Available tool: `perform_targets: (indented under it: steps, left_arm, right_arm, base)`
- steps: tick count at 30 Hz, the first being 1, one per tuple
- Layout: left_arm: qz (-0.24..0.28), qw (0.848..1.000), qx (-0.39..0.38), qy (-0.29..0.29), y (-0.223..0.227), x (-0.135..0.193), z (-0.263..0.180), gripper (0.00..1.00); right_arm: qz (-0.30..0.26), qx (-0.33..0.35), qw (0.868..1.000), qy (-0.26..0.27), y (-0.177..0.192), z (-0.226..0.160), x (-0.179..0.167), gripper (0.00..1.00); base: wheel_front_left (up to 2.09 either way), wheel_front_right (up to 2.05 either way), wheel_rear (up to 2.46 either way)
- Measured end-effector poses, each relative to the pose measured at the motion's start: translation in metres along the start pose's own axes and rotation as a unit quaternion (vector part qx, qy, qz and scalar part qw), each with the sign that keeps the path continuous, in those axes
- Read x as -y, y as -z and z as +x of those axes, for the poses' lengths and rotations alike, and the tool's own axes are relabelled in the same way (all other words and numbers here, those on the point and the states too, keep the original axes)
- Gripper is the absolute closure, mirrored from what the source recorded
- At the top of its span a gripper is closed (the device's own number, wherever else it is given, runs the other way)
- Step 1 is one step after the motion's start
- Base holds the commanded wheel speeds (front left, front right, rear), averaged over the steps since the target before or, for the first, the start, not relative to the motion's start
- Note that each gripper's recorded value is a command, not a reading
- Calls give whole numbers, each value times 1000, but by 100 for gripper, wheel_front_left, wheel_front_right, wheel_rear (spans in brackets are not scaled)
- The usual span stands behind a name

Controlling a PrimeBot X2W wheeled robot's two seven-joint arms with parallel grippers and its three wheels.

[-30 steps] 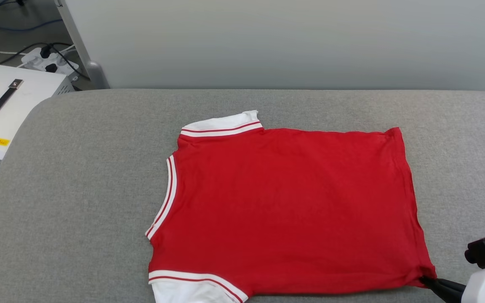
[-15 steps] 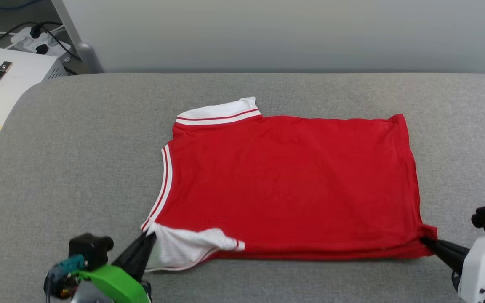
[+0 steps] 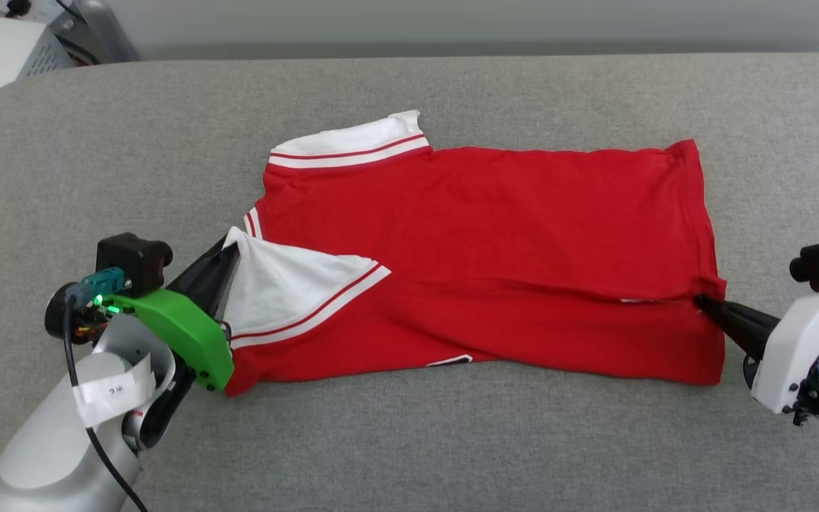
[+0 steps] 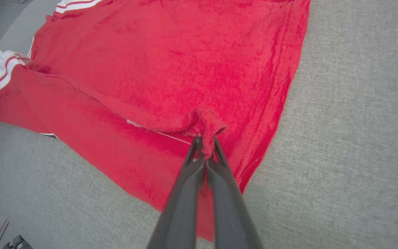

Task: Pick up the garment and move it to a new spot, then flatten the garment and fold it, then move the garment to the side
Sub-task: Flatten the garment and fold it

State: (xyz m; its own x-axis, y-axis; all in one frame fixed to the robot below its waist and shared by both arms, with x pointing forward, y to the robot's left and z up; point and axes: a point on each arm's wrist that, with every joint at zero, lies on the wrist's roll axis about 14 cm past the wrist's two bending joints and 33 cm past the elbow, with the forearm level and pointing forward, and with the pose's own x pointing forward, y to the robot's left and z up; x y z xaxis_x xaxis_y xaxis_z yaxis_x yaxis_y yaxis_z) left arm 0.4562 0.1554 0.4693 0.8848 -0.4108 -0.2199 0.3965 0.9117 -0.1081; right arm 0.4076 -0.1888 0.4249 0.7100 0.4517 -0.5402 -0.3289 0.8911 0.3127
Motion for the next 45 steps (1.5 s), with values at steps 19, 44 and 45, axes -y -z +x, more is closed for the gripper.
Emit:
perform_targets:
  steps: [19, 44, 45]
  left_arm:
    - [-12, 993, -116, 15, 86, -7, 34, 100]
    - [52, 993, -110, 1, -7, -28, -3, 0]
    - [50, 990, -130, 3, -4, -27, -6, 0]
  right_arm:
    - [-22, -38, 998, 43, 11, 57, 30, 100]
    - [-33, 92, 995, 20, -36, 2, 5, 0]
    - [-34, 93, 995, 21, -36, 1, 5, 0]
  base:
    - [0, 0, 0]
    - [0, 0, 0]
    - [0, 0, 0]
